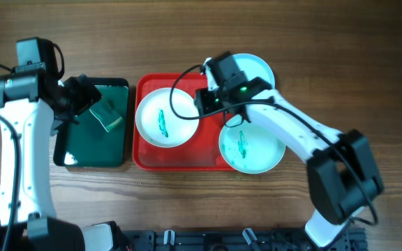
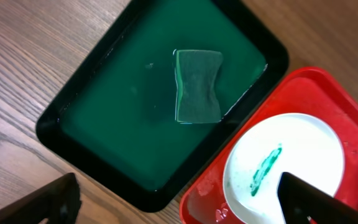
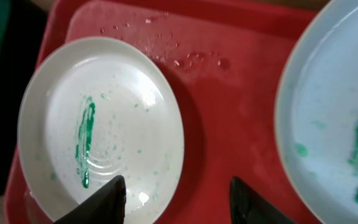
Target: Clean dirty plates on tray and stack at the side
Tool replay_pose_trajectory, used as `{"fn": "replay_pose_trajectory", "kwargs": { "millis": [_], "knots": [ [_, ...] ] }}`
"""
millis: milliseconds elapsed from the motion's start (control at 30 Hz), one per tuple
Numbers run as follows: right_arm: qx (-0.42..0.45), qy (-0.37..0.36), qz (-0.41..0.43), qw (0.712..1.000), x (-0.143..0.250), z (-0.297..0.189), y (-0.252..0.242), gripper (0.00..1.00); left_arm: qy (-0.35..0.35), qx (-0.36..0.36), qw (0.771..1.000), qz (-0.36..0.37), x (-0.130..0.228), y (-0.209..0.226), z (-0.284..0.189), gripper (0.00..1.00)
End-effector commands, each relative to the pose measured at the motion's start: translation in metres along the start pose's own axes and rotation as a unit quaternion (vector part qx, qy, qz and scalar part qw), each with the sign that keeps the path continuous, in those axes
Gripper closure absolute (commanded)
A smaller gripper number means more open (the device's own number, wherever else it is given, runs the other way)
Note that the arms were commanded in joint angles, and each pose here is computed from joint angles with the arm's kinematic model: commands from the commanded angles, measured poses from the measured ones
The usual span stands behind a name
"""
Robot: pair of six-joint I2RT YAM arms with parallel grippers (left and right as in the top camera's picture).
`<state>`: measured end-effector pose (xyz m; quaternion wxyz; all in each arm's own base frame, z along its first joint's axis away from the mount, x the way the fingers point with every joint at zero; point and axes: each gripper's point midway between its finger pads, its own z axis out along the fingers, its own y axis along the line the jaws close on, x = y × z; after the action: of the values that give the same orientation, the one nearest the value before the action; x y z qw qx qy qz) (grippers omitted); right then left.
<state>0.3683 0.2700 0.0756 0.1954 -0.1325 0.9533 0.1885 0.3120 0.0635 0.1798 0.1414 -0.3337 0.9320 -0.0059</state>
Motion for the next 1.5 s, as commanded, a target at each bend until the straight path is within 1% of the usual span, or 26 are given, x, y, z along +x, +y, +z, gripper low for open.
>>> {"fn": "replay_pose_trajectory", "kwargs": {
  "millis": [0,267,333,400,433,467,500,667,800,933,1000,1067,1167,1300,1367,1467],
  "knots": [
    [0.012,0.026,0.025,0.999,0.014,0.038,-0.001,0.54,0.008,-0.015,1.0,-0.011,-0.007,0.001,0.015,0.06],
    [0.017,0.04,0.026,0.999,0.026,0.075,-0.01,0.55,0.022,-0.023,0.999,-0.01,-0.01,-0.001,0.031,0.05],
    [0.017,0.041,0.026,0.999,0.027,0.079,-0.011,0.64,0.023,-0.023,0.999,-0.01,-0.01,-0.002,0.034,0.05],
    [0.016,0.039,0.028,0.999,0.026,0.08,-0.011,0.78,0.022,-0.023,0.999,-0.01,-0.012,-0.002,0.035,0.05],
    [0.017,0.038,0.034,0.999,0.026,0.08,-0.011,0.84,0.021,-0.022,0.999,-0.01,-0.012,-0.003,0.036,0.05],
    [0.017,0.038,0.037,0.998,0.026,0.08,-0.011,0.93,0.02,-0.022,1.0,-0.01,-0.013,-0.003,0.036,0.05],
    [0.017,0.039,0.04,0.998,0.026,0.08,-0.011,0.96,0.019,-0.021,1.0,-0.01,-0.014,-0.003,0.036,0.05],
    [0.02,0.046,0.049,0.998,0.03,0.079,-0.012,0.96,0.017,-0.02,1.0,-0.011,-0.016,-0.005,0.039,0.1],
    [0.023,0.052,0.05,0.997,0.033,0.079,-0.013,0.96,0.022,-0.023,0.999,-0.014,-0.017,-0.006,0.049,0.2],
    [0.023,0.053,0.05,0.997,0.033,0.079,-0.013,0.96,0.031,-0.027,0.999,-0.014,-0.021,-0.01,0.069,0.25],
    [0.023,0.053,0.05,0.997,0.033,0.079,-0.013,0.96,0.031,-0.027,0.999,-0.014,-0.026,-0.013,0.082,0.33],
    [0.023,0.053,0.05,0.997,0.033,0.079,-0.013,0.96,0.031,-0.026,0.999,-0.008,-0.029,-0.018,0.094,0.36],
    [0.023,0.052,0.05,0.997,0.033,0.079,-0.014,0.96,0.034,-0.023,0.999,0.007,-0.028,-0.029,0.11,0.43],
    [0.025,0.052,0.05,0.997,0.033,0.079,-0.014,0.96,0.038,-0.02,0.998,0.04,-0.023,-0.045,0.124,0.45],
    [0.025,0.052,0.05,0.997,0.033,0.079,-0.014,0.96,0.041,-0.026,0.998,0.049,-0.019,-0.05,0.132,0.49],
    [0.026,0.053,0.05,0.997,0.034,0.079,-0.014,0.96,0.051,-0.035,0.997,0.051,-0.015,-0.05,0.145,0.5]
  ]
}}
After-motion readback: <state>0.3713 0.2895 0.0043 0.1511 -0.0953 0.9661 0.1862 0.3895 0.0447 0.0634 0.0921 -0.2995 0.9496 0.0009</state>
